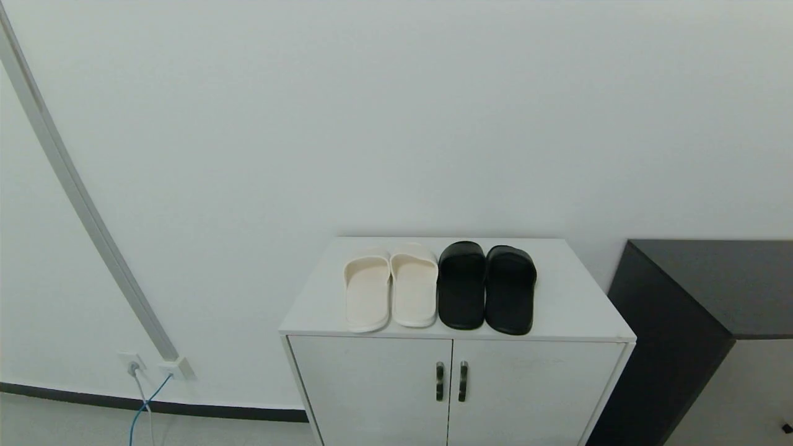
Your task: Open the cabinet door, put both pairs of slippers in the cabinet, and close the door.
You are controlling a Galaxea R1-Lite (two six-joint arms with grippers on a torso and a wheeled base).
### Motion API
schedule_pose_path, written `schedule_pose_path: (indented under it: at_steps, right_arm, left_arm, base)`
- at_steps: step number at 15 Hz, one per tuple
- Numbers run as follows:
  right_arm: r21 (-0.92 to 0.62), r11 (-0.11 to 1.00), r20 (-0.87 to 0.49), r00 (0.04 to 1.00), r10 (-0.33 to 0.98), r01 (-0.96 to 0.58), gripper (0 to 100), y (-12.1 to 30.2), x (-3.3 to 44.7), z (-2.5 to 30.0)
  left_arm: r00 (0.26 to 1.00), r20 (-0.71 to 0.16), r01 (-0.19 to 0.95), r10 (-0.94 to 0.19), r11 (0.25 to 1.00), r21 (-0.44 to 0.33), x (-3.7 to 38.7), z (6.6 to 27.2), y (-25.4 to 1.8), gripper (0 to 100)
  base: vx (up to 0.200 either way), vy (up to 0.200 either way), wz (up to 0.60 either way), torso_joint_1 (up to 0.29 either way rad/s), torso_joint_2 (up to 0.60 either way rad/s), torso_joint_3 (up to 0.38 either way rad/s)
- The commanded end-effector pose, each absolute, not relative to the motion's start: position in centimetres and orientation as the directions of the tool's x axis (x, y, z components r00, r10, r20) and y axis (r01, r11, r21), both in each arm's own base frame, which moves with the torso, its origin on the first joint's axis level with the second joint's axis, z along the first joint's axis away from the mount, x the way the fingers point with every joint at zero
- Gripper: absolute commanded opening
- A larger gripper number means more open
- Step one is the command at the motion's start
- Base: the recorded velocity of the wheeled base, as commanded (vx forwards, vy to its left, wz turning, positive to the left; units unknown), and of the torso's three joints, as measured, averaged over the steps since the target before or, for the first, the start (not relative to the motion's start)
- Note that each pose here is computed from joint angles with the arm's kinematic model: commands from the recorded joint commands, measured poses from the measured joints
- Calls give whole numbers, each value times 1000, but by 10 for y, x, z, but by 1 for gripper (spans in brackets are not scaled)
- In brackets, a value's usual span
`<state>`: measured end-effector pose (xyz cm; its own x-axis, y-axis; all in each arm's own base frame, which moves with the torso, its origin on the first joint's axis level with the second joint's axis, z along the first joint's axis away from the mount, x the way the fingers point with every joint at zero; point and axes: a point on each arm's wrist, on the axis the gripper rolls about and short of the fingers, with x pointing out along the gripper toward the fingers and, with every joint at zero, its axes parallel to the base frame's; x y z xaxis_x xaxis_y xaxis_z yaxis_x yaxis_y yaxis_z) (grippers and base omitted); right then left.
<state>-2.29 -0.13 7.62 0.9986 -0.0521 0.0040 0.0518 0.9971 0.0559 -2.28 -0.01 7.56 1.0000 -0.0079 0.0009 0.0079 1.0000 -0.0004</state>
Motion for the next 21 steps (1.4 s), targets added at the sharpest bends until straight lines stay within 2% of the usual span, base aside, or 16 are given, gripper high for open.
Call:
schedule_pose_path:
  at_steps: [1, 7, 8, 9, 11, 13, 15, 17, 21]
  right_arm:
    - [55, 997, 3, 999, -52, 52, 100, -1, -23, 76]
    - [59, 998, 18, 1000, -21, 20, 100, -1, -24, 83]
    - [64, 998, 2, 1000, 0, 0, 100, -1, -24, 95]
    - [55, 998, -80, 997, 6, -2, 100, 0, -20, 85]
    - [52, 998, -72, 997, 29, -25, 100, 0, -20, 92]
    - [50, 998, -112, 993, 38, -33, 100, 1, -10, 123]
    - [47, 996, -172, 981, 84, -77, 100, 1, 4, 138]
    - [45, 990, -233, 962, 141, -134, 100, 4, 39, 150]
    - [102, 959, -299, 911, 284, -265, 100, 22, 91, 156]
  left_arm:
    - [1000, 0, 8, -8, 1000, -2, -23, 76, 0, 0]
    - [1000, 2, 5, -5, 1000, -8, -23, 76, 0, 0]
    - [1000, 0, 3, -3, 1000, -8, -23, 76, 0, 0]
    - [1000, 0, 5, -5, 1000, -8, -23, 76, 0, 0]
    - [1000, 2, 6, -6, 1000, -6, -23, 76, 0, 0]
    - [1000, 2, 8, -8, 1000, -6, -23, 76, 0, 0]
    - [1000, 0, 5, -5, 1000, -8, -23, 76, 0, 0]
    - [1000, 0, 5, -5, 1000, -8, -23, 76, 0, 0]
    - [1000, 0, 6, -6, 1000, -8, -23, 76, 0, 0]
  base:
    - [0, 0, 0, 0, 0, 0]
    - [0, 0, 0, 0, 0, 0]
    - [0, 0, 0, 0, 0, 0]
    - [0, 0, 0, 0, 0, 0]
    - [0, 0, 0, 0, 0, 0]
    - [0, 0, 0, 0, 0, 0]
    - [0, 0, 0, 0, 0, 0]
    - [0, 0, 0, 0, 0, 0]
    - [0, 0, 0, 0, 0, 0]
